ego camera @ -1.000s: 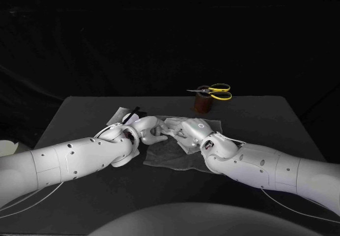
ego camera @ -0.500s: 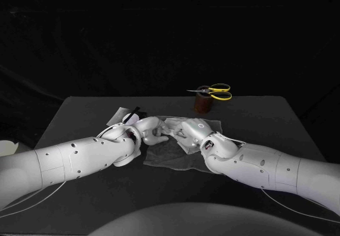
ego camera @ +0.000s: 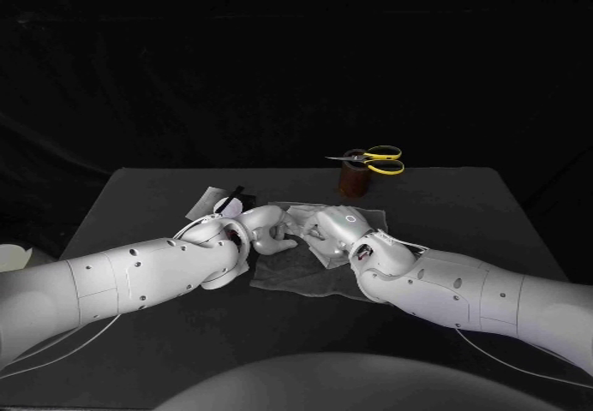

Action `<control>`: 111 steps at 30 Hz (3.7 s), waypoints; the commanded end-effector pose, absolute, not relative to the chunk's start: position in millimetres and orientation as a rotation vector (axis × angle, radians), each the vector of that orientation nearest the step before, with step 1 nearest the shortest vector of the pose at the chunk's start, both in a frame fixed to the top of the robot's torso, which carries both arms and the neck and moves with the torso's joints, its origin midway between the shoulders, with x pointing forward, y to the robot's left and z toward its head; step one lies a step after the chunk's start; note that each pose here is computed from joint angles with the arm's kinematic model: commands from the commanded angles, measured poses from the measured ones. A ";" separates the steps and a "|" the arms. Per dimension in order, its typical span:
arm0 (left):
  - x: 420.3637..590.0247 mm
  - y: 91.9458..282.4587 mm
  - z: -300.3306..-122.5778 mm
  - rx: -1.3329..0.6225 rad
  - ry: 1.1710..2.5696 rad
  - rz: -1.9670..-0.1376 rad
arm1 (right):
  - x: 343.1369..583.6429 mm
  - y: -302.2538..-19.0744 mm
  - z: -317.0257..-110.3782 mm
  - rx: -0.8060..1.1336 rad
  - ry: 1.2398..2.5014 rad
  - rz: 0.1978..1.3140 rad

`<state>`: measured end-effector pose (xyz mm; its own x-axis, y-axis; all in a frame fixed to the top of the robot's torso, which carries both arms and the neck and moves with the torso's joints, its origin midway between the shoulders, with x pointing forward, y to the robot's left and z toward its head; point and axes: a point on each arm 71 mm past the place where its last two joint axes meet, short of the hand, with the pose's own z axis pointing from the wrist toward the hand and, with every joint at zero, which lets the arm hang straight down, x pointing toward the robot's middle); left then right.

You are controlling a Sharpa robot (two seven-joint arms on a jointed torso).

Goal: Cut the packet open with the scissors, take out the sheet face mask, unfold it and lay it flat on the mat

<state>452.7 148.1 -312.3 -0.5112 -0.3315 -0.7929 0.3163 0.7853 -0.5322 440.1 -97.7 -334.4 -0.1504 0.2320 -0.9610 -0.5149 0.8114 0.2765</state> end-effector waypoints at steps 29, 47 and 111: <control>452.9 149.3 -319.0 -0.045 2.052 -0.754 | 444.2 -95.5 -338.0 -0.267 1.634 0.603; 452.9 150.8 -320.1 -0.055 2.068 -0.747 | 443.3 -94.8 -331.1 -0.243 1.558 0.628; 451.6 151.8 -322.1 -0.053 2.094 -0.733 | 446.3 -90.3 -335.6 -0.179 1.676 0.597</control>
